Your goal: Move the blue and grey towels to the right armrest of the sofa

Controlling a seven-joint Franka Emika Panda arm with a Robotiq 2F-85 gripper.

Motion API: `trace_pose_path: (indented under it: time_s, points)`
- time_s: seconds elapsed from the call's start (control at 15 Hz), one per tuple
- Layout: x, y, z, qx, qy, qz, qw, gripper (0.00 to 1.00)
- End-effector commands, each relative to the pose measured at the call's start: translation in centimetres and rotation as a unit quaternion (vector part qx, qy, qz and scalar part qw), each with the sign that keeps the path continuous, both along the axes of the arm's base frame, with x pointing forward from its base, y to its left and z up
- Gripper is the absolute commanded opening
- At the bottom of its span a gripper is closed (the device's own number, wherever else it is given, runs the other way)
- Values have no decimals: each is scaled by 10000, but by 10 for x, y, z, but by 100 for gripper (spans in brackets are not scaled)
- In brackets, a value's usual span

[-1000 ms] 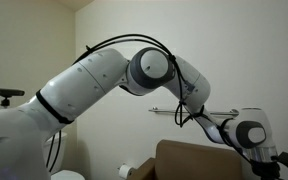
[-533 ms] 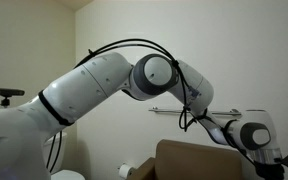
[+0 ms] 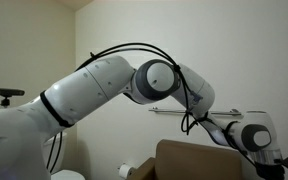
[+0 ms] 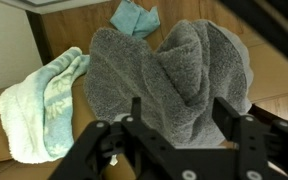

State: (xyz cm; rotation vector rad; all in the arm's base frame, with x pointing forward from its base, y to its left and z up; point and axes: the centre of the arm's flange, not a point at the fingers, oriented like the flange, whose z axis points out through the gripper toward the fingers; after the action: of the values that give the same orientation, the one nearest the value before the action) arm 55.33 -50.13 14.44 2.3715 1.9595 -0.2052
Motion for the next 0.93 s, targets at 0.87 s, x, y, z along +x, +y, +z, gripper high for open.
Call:
trace_pose_path:
  time_s: [0.87]
  points:
    - [-21,91,20,-351,204,1065,9935,100]
